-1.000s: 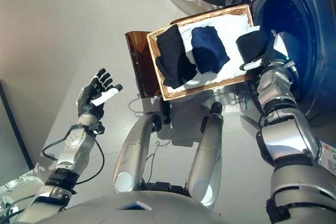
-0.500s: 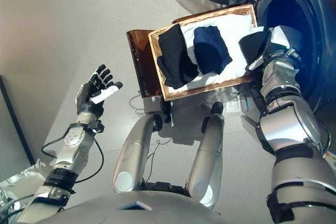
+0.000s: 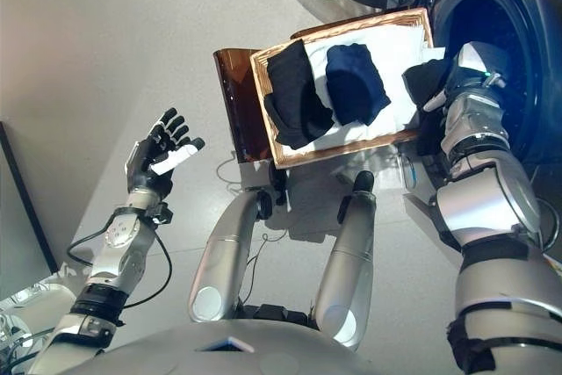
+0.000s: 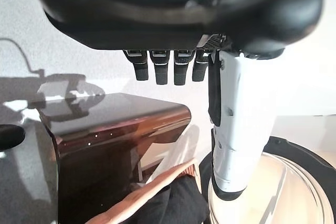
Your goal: Pick up the clothes and place them into the washing machine
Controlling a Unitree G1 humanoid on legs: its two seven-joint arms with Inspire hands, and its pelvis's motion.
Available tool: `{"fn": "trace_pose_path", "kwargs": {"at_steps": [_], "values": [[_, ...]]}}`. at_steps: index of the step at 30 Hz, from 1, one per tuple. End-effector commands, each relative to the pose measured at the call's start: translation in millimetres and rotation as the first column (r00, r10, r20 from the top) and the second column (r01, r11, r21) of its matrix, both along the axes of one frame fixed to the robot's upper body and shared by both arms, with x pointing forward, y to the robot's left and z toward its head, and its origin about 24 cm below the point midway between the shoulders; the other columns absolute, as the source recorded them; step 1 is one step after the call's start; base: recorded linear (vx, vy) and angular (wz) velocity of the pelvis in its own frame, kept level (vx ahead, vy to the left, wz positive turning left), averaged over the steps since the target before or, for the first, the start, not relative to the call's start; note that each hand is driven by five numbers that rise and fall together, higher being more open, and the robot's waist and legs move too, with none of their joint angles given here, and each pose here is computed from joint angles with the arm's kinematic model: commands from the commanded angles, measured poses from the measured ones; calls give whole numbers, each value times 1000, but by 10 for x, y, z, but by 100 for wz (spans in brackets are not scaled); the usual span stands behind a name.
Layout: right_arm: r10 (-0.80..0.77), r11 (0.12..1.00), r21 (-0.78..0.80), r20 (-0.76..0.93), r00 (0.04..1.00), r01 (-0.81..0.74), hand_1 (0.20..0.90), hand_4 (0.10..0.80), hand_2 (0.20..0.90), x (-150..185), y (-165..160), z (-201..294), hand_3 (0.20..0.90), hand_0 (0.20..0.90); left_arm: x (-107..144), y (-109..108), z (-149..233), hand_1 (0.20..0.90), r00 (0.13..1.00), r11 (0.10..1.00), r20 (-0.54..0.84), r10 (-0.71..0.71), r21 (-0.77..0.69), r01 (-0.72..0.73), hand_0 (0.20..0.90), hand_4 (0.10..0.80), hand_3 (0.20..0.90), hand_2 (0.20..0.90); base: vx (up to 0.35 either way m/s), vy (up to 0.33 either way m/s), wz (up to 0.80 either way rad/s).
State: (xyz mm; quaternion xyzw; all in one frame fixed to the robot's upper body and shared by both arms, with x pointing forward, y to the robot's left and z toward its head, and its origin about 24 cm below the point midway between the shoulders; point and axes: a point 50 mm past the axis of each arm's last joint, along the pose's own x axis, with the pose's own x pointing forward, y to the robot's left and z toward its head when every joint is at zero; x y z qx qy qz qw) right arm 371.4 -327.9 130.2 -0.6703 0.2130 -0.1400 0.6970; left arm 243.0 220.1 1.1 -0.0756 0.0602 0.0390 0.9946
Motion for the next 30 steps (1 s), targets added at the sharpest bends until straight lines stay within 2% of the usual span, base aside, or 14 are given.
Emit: {"fn": "trace_pose_path", "kwargs": {"at_steps": [1,2,4,5,6,9,11,12,15,20,25,30], "values": [[-81,997,10,156,984,80,200,300,200,-16,-184,349,200,200,-20,256,277,900,989,995,130,68,63,-76,900,800,900,900,0,0,0],[-116,989,114,214,970,93,200,300,200,-19,-182,336,200,200,-19,262,274,900,989,995,130,75,61,-84,900,800,900,900,0,0,0],[-255,906,413,353,900,95,200,300,200,-54,-207,269,200,200,-4,262,279,900,987,994,134,85,58,-94,900,800,900,900,0,0,0],[-256,906,413,353,900,95,200,300,200,-55,-207,268,200,200,-4,262,279,900,987,994,133,85,58,-93,900,800,900,900,0,0,0],[-421,732,681,426,800,23,200,300,200,-64,-186,197,200,200,4,264,268,900,988,993,129,89,66,-98,900,800,900,900,0,0,0],[-640,477,869,449,623,-136,200,300,200,-69,-192,233,200,200,1,260,274,900,987,992,132,90,71,-100,900,800,900,900,23,-1,0],[-728,331,914,406,552,-235,200,300,200,-70,-167,183,200,200,-1,260,296,900,986,992,140,89,79,-101,900,800,900,900,-78,6,1],[-794,248,920,372,480,-303,200,300,200,-85,-176,179,200,200,-3,251,295,900,986,992,141,93,76,-104,900,800,900,900,0,0,0],[-870,137,901,308,385,-412,200,300,200,-103,-170,151,200,200,4,234,310,900,984,992,150,100,67,-111,900,800,900,900,76,1,0],[-988,-99,711,11,152,-696,200,300,200,-149,-123,75,200,200,21,146,256,900,984,992,131,123,22,-127,900,800,900,900,-29,3,0],[-958,-155,510,-286,3,-846,200,300,200,-254,-119,-103,200,200,13,50,136,900,991,993,68,119,-25,-117,900,800,900,900,9,2,-1],[-904,-99,409,-418,-90,-907,200,300,200,-358,-203,-129,200,200,-22,-7,60,900,995,993,28,100,-59,-98,900,800,900,900,-10,7,-1]]}}
